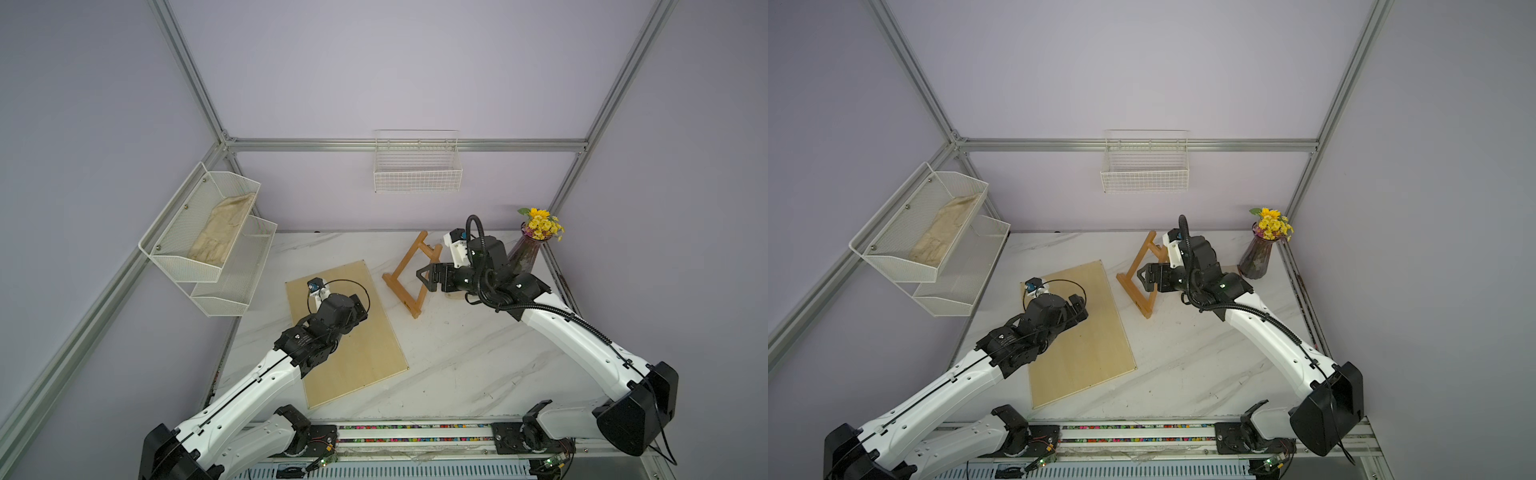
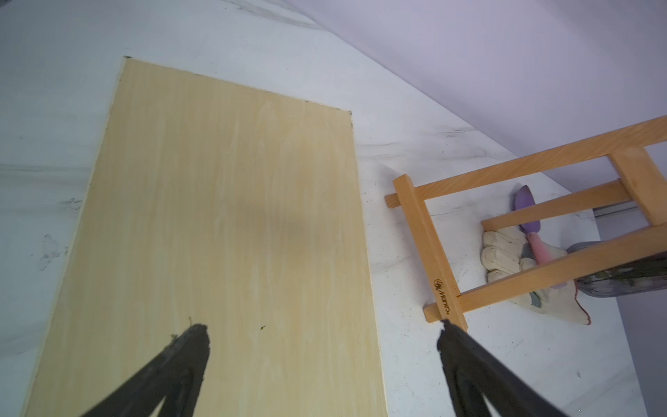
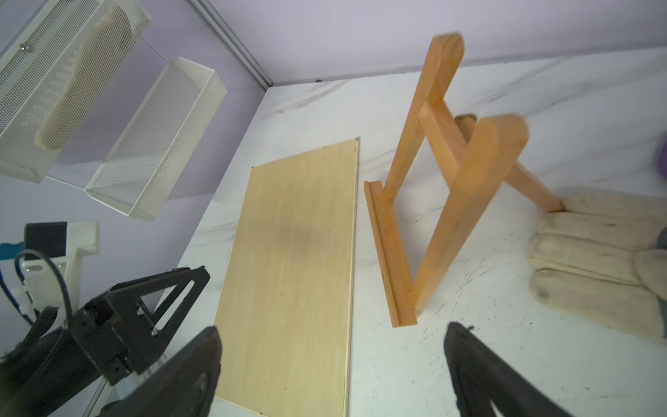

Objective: Assemble the easel
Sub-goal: Adjust the drawing board at the center of the board.

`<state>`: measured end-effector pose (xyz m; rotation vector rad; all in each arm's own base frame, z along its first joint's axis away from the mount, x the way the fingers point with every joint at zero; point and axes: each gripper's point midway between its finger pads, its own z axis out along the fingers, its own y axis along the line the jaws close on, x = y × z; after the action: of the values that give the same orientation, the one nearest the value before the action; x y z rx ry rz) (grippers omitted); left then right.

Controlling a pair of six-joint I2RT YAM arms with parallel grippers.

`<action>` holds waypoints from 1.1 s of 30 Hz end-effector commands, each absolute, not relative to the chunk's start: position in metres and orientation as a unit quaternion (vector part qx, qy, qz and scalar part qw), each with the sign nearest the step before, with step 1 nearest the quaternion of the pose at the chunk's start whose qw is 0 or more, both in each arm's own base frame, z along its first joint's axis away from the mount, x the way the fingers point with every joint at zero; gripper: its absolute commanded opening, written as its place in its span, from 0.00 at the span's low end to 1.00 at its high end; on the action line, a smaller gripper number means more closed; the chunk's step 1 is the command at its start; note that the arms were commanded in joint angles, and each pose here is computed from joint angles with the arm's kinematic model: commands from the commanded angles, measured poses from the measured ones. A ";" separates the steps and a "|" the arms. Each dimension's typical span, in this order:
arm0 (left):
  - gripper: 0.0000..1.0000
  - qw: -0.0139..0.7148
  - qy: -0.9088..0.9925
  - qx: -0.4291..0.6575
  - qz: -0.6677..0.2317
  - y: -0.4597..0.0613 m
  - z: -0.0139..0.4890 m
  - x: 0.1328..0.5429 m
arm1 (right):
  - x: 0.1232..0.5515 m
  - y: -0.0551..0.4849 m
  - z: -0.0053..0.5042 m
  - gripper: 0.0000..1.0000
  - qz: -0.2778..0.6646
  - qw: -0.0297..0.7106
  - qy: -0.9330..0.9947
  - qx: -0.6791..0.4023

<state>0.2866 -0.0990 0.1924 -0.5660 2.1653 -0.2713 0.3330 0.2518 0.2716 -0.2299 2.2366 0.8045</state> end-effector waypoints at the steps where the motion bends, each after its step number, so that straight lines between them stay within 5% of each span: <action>1: 1.00 0.401 0.876 -0.258 -0.075 -0.077 0.171 0.271 | 0.322 0.259 0.249 0.97 0.318 0.345 0.880 -0.071; 17: 1.00 0.322 0.885 -0.332 -0.059 -0.043 0.114 0.250 | 0.297 0.319 0.134 0.97 0.304 0.262 0.914 -0.063; 33: 1.00 0.274 0.883 -0.380 -0.036 -0.023 0.078 0.237 | 0.292 0.344 0.070 0.97 0.300 0.199 0.933 -0.024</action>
<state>0.2422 -0.0280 0.0867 -0.9655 2.3771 -0.1075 0.2864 0.3304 0.0621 -0.1003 2.6367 0.7859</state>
